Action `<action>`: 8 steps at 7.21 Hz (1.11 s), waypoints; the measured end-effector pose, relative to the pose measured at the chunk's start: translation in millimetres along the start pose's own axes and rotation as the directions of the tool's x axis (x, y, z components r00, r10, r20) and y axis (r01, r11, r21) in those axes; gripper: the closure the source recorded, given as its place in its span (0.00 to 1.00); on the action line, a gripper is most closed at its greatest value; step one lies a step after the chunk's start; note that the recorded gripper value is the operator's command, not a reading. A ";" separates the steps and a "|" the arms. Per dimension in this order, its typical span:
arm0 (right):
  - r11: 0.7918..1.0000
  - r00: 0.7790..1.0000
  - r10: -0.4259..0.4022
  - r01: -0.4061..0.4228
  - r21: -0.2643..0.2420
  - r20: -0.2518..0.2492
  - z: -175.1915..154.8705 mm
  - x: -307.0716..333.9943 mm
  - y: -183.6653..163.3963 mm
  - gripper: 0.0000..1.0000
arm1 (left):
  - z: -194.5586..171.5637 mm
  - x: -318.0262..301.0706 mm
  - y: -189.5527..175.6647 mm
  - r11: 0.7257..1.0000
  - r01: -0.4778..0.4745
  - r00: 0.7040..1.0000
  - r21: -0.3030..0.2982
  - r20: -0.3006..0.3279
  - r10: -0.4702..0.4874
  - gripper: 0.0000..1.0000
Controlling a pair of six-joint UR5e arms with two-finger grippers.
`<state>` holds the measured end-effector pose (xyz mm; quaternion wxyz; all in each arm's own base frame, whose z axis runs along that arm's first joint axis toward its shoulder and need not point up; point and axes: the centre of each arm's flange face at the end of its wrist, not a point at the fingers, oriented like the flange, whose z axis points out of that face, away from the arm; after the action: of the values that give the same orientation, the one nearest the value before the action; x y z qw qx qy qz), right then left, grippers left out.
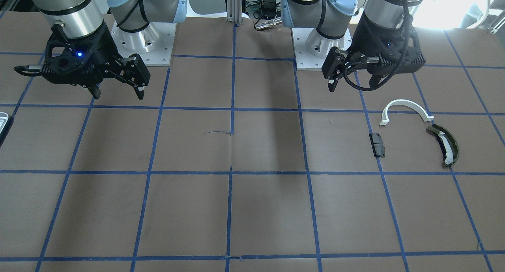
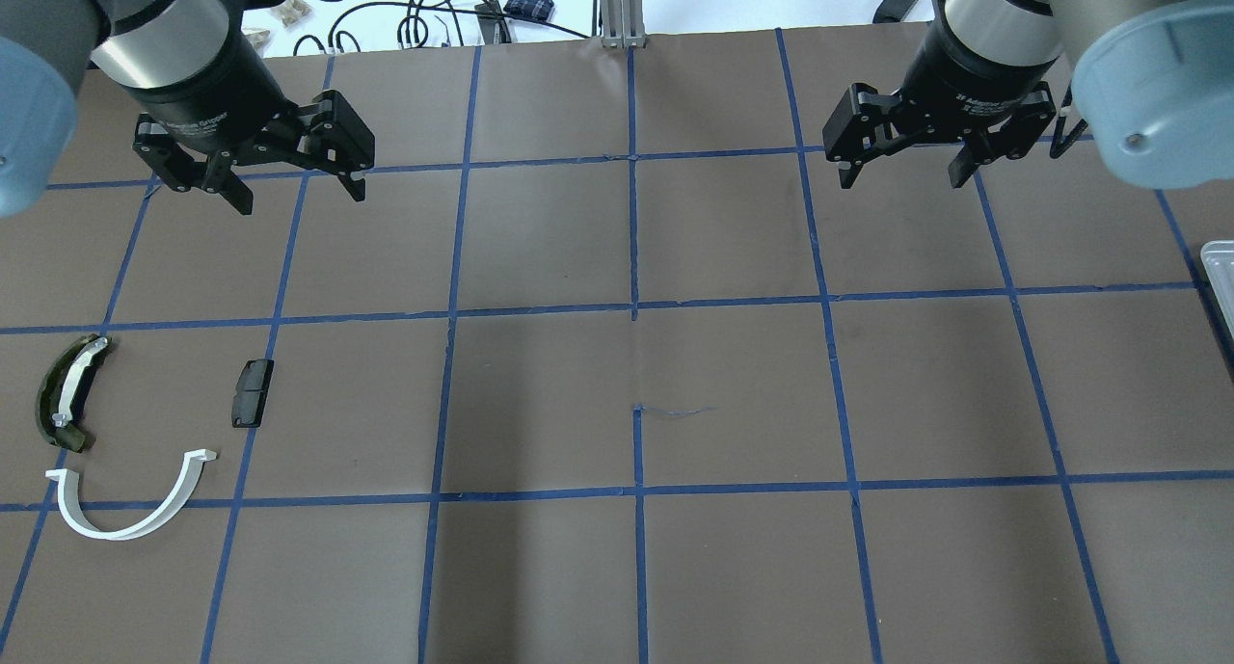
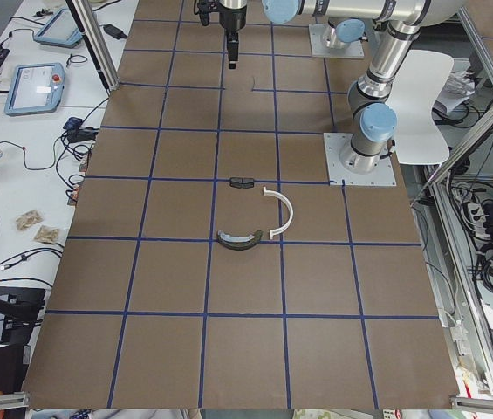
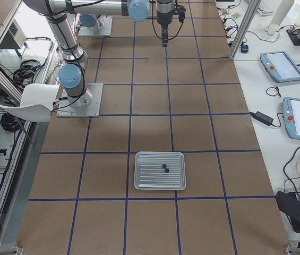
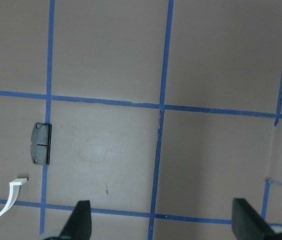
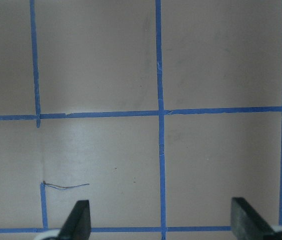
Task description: Place bearing gear from tray to pile
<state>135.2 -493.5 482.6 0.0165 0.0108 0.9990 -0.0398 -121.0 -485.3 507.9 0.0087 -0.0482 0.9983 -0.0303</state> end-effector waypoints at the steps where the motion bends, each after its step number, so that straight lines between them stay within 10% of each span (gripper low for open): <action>1: 1.000 1.000 0.000 0.000 0.001 0.000 -0.6 0.0 0.3 0.00 | 0.0 0.0 0.0 1.000 0.000 1.000 0.000 0.000 0.000 0.00; 8: 1.000 1.000 -0.017 0.017 0.000 -0.002 -0.1 0.6 0.0 0.00 | -0.3 0.0 -0.2 1.000 -0.001 1.000 0.002 0.000 0.001 0.00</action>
<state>134.7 -493.5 482.7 0.0151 0.0022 0.9991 -0.0401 -121.0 -485.5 508.2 0.0086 -0.0476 0.9983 -0.0314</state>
